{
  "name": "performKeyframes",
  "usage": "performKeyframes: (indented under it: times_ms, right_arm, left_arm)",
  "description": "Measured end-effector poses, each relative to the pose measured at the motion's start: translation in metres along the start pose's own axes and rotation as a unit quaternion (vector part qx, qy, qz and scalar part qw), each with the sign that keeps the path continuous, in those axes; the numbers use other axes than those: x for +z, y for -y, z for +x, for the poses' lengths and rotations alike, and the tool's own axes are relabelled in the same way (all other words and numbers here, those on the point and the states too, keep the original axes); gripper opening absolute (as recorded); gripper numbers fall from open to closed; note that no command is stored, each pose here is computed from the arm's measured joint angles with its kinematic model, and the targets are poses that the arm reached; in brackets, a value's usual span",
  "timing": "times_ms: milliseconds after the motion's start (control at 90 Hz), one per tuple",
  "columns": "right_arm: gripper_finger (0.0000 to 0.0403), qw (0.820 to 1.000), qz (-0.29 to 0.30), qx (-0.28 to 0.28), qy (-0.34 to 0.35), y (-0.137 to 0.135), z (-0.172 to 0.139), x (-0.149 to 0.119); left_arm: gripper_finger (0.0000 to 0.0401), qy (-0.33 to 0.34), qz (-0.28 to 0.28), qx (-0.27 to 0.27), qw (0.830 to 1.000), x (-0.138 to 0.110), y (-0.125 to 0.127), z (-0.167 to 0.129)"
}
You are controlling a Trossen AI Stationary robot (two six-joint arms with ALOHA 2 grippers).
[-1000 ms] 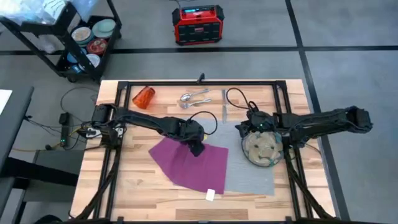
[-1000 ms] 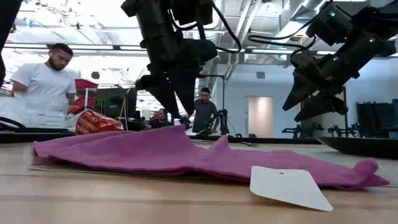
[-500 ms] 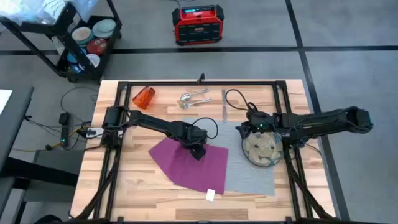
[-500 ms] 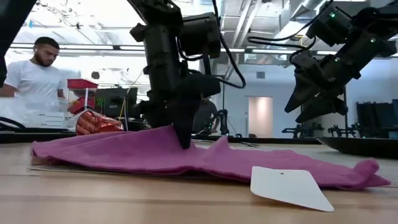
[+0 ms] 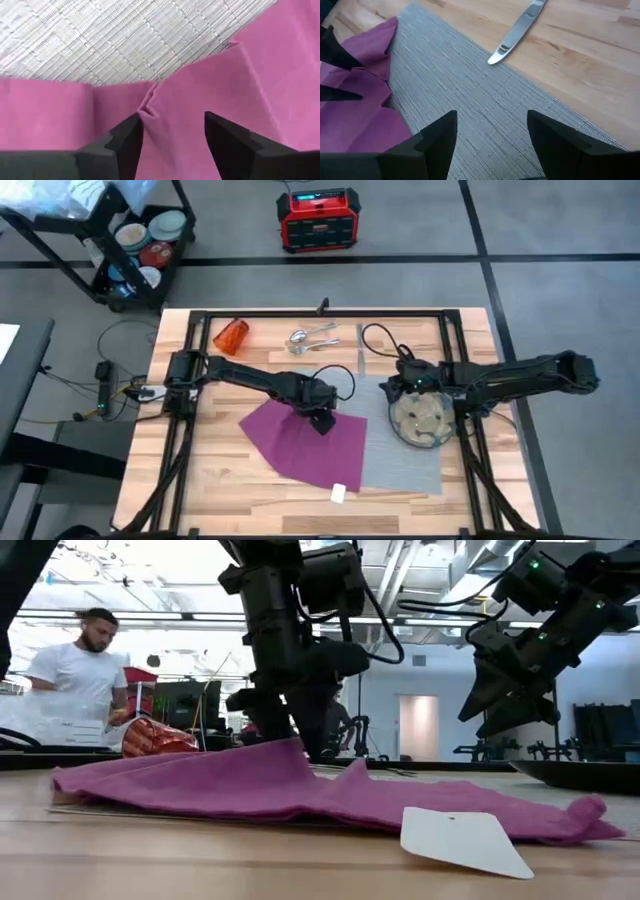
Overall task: Set table place
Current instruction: Fold the violet table napkin
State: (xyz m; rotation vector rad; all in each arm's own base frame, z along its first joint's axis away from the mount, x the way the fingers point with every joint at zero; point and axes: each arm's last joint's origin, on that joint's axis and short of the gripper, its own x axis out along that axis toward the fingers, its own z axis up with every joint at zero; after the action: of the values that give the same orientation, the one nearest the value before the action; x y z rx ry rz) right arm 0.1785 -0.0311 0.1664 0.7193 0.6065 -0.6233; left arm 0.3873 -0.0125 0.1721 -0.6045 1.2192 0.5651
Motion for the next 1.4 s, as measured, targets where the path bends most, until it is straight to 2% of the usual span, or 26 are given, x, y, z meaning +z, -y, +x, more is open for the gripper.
performKeyframes:
  times_ms: [222, 344, 522, 711, 844, 956, 1078, 1222, 1400]
  right_arm:
    - [0.0228, 1.000, 0.000, 0.000, 0.000, 0.000, 0.000, 0.000]
    - [0.0228, 1.000, 0.000, 0.000, 0.000, 0.000, 0.000, 0.000]
    - [0.0228, 1.000, 0.000, 0.000, 0.000, 0.000, 0.000, 0.000]
    - [0.0228, 1.000, 0.000, 0.000, 0.000, 0.000, 0.000, 0.000]
    - [0.0226, 1.000, 0.003, 0.006, -0.005, 0.000, 0.000, 0.000]
    - [0.0218, 0.999, 0.015, 0.035, -0.023, -0.003, -0.003, 0.000]
    - [0.0207, 0.996, 0.016, 0.083, -0.023, -0.014, -0.013, 0.008]
    - [0.0196, 0.991, -0.005, 0.137, -0.001, -0.031, -0.031, 0.021]
    - [0.0184, 0.985, -0.055, 0.165, 0.006, -0.044, -0.048, 0.027]
  left_arm:
    - [0.0187, -0.018, 0.002, 0.024, 1.000, -0.003, -0.005, 0.000]
    - [0.0171, -0.016, 0.000, 0.022, 1.000, -0.002, -0.005, 0.000]
    - [0.0114, -0.012, 0.000, 0.018, 1.000, -0.002, -0.004, 0.000]
    - [0.0015, -0.010, 0.016, 0.015, 1.000, -0.001, -0.004, 0.000]
    - [0.0001, -0.021, 0.009, 0.012, 1.000, 0.002, -0.009, -0.005]
    - [0.0000, -0.008, -0.004, -0.006, 1.000, 0.009, -0.010, -0.035]
    - [0.0000, 0.031, -0.008, -0.018, 0.999, 0.016, -0.013, -0.085]
    - [0.0000, 0.095, -0.012, -0.042, 0.995, 0.023, -0.020, -0.144]
    - [0.0000, 0.140, -0.039, -0.075, 0.987, 0.031, -0.034, -0.190]
